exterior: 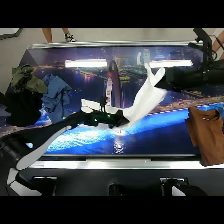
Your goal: Fold the shirts.
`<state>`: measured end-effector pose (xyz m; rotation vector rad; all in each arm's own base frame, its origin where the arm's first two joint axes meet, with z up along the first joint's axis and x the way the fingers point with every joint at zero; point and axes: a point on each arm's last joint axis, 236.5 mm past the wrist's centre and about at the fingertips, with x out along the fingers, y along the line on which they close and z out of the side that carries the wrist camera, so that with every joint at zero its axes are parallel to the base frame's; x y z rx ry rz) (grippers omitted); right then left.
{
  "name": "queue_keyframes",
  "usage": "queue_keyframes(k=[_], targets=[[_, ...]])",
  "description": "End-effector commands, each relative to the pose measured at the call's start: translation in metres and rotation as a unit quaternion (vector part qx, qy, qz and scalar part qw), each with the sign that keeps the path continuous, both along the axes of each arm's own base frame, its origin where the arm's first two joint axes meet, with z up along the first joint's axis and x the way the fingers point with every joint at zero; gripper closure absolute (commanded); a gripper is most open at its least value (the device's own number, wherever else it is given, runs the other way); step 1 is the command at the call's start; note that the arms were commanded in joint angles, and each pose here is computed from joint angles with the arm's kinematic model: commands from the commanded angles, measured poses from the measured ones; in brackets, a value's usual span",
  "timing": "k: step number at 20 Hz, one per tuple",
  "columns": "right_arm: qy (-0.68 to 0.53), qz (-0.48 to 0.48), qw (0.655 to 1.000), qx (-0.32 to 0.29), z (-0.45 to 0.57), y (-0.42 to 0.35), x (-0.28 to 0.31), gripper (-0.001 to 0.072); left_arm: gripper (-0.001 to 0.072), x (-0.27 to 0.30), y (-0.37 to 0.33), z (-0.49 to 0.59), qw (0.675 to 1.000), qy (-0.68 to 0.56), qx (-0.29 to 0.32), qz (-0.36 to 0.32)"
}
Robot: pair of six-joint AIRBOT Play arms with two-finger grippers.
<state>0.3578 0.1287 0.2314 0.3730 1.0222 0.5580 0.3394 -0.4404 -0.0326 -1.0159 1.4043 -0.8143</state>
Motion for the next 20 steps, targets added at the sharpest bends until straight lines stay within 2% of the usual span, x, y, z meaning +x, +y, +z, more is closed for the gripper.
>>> queue_keyframes(k=[1, 3, 4, 7, 10, 13, 15, 18, 19, 20], targets=[[-0.016, 0.029, 0.999, 0.003, 0.014, 0.021, -0.019, 0.0671, 0.0676, -0.016, -0.053, 0.008, 0.993, 0.059, -0.099, 0.006], [-0.010, 0.026, 1.000, 0.002, 0.012, 0.026, -0.019, 0.0671, 0.0678, 0.000, -0.053, 0.024, 0.992, 0.013, -0.128, 0.004], [-0.008, 0.024, 1.000, 0.000, 0.010, 0.027, -0.017, 0.0671, 0.0679, 0.011, -0.042, 0.029, 0.993, -0.008, -0.120, 0.012], [0.008, 0.037, 0.999, -0.012, -0.008, 0.038, -0.009, 0.0671, 0.0680, 0.052, 0.035, 0.042, 0.995, -0.090, -0.026, 0.038], [0.027, 0.059, 0.998, -0.006, -0.038, 0.071, 0.012, 0.0671, 0.0680, 0.083, 0.158, 0.069, 0.979, -0.164, 0.088, 0.085], [0.059, 0.079, 0.995, 0.001, -0.085, 0.125, 0.032, 0.0670, 0.0679, 0.097, 0.309, 0.125, 0.931, -0.233, 0.192, 0.204], [0.075, 0.098, 0.992, 0.008, -0.127, 0.175, 0.040, 0.0669, 0.0679, 0.087, 0.387, 0.182, 0.887, -0.285, 0.228, 0.285], [0.108, 0.107, 0.987, 0.044, -0.189, 0.254, 0.039, 0.0668, 0.0679, 0.051, 0.448, 0.253, 0.829, -0.343, 0.249, 0.364], [0.132, 0.093, 0.985, 0.054, -0.210, 0.271, 0.037, 0.0645, 0.0679, 0.039, 0.457, 0.269, 0.815, -0.354, 0.253, 0.382], [0.162, 0.070, 0.982, 0.061, -0.230, 0.284, 0.035, 0.0358, 0.0678, 0.030, 0.462, 0.280, 0.806, -0.359, 0.252, 0.397]])
